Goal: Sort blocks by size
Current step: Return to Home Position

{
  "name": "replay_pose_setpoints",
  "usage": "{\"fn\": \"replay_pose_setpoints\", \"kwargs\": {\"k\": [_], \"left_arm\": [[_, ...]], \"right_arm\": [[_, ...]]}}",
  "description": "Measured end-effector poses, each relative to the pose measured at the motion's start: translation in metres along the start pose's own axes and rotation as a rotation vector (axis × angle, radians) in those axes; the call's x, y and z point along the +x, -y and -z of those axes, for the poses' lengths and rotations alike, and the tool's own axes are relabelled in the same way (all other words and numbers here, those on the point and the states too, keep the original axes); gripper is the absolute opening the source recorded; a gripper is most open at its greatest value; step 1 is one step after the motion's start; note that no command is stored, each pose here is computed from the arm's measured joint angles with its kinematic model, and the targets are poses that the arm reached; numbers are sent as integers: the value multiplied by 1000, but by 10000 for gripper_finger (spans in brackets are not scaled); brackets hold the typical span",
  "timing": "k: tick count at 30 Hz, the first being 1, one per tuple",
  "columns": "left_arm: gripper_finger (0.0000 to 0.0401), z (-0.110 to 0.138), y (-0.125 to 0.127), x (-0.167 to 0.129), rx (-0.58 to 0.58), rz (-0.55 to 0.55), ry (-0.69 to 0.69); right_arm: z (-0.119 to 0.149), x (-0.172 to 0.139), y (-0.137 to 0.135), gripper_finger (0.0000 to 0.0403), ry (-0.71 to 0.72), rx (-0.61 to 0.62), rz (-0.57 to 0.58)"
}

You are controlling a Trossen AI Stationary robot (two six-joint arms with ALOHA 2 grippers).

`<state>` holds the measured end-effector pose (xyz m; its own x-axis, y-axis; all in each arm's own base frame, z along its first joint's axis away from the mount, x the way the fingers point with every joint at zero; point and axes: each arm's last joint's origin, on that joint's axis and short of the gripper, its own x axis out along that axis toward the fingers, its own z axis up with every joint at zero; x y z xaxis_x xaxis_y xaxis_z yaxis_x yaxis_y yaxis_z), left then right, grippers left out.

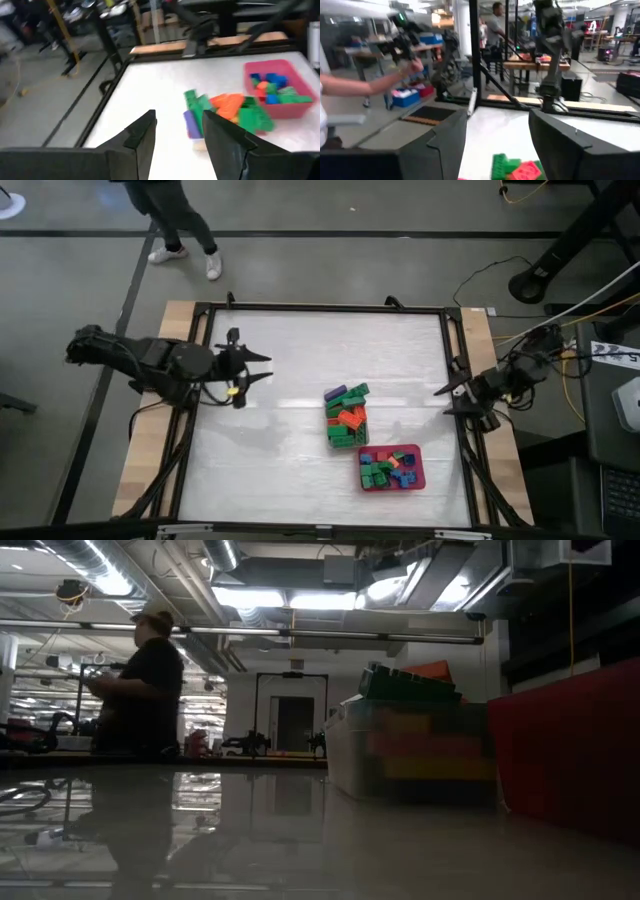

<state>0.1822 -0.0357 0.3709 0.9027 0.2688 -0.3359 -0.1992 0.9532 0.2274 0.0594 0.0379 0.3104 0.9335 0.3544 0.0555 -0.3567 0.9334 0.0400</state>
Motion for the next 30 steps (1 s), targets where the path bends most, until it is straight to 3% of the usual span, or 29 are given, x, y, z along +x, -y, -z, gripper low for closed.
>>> {"fn": "replay_pose_setpoints", "kwargs": {"k": [3, 9, 14, 19, 30], "left_arm": [[148, 31, -8, 8, -96, -36, -6], [148, 82, -19, 2, -272, 7, 97], [148, 115, -17, -5, -331, 74, 241], [148, 143, -12, -10, -374, 109, 307], [148, 182, -4, -11, -414, 161, 372]], "right_arm": [[17, 7, -2, 214, 10, 62, -4], [47, 19, -7, 214, 9, 158, -43], [53, 21, -9, 214, 61, 190, -101], [49, 12, -10, 214, 121, 185, -237], [56, -9, 0, 214, 104, 154, -146]]}}
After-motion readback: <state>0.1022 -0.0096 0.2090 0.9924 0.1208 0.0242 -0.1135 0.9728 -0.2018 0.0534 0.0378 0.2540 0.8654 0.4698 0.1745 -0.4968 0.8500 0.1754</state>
